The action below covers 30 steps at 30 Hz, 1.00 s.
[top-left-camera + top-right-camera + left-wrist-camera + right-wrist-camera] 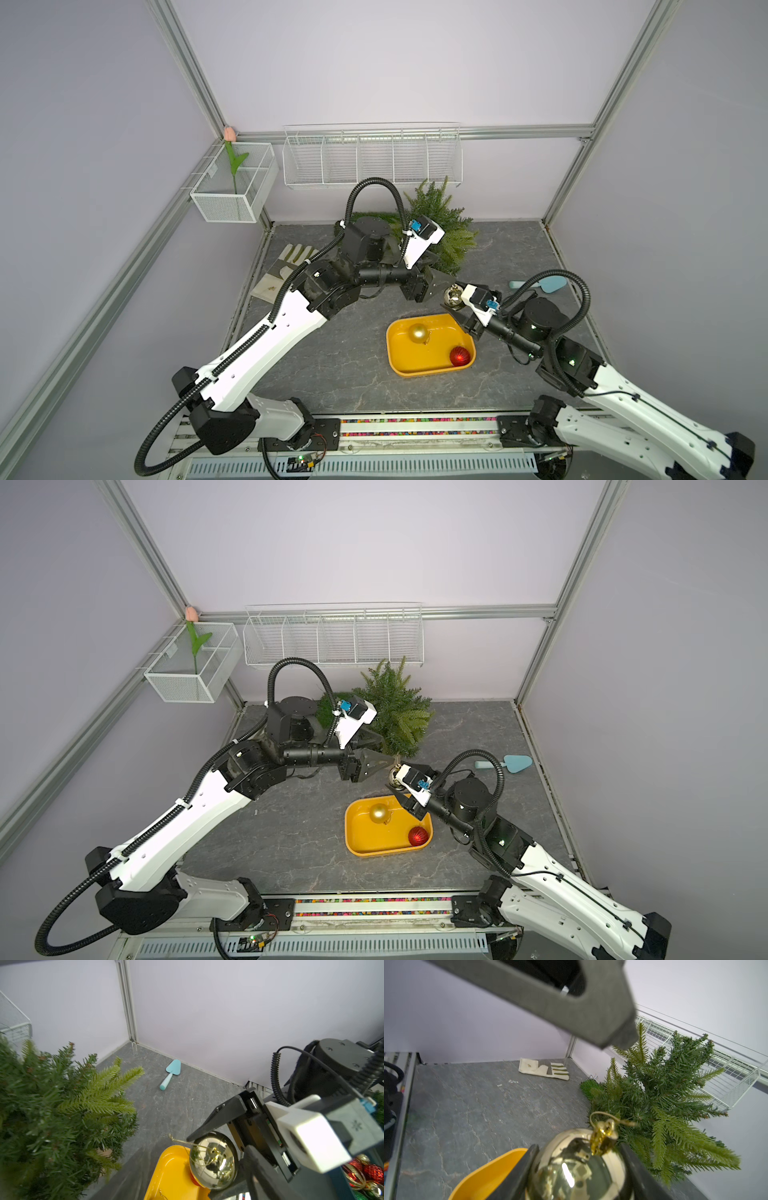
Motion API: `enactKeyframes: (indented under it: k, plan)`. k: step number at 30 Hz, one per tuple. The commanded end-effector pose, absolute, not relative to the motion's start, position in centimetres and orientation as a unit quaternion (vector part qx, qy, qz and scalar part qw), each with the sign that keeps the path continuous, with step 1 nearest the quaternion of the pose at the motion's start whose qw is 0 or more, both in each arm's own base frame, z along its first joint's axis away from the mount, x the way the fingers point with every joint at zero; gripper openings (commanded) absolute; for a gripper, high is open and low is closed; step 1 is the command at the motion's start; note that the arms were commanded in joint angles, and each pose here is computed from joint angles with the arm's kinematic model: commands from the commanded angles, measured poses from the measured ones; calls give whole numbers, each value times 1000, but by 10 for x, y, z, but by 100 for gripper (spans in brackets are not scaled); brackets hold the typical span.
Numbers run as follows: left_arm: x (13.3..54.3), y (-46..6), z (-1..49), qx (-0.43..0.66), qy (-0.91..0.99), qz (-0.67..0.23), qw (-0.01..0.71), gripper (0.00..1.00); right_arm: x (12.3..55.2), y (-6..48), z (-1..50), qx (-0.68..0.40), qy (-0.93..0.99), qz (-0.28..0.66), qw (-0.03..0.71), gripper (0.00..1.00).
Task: Decorate the small christmas tree with ornaments
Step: Pick up an ornament from the container.
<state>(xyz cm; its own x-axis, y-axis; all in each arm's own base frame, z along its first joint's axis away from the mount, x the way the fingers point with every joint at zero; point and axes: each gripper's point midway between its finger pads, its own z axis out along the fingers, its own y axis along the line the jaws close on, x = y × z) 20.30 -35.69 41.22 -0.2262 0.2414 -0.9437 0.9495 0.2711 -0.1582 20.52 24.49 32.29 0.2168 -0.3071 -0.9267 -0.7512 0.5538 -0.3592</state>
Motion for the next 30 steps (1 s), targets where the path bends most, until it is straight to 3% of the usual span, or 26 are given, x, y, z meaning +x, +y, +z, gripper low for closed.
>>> enactKeyframes:
  k: [1,8,14,19,30]
  plan:
    - [201,-350,434,426,654,-417,466,78,205,235,314,-488,595,110,630,52]
    - [187,-356,422,448,651,-445,421,80,163,238,314,-593,503,126,616,47]
    - [143,-363,412,520,583,-517,350,77,105,238,332,-656,410,209,599,45]
    - [115,-356,408,562,535,-548,310,75,66,232,352,-693,354,261,571,37]
    - [74,-344,405,595,469,-613,224,79,53,231,369,-706,330,280,560,34]
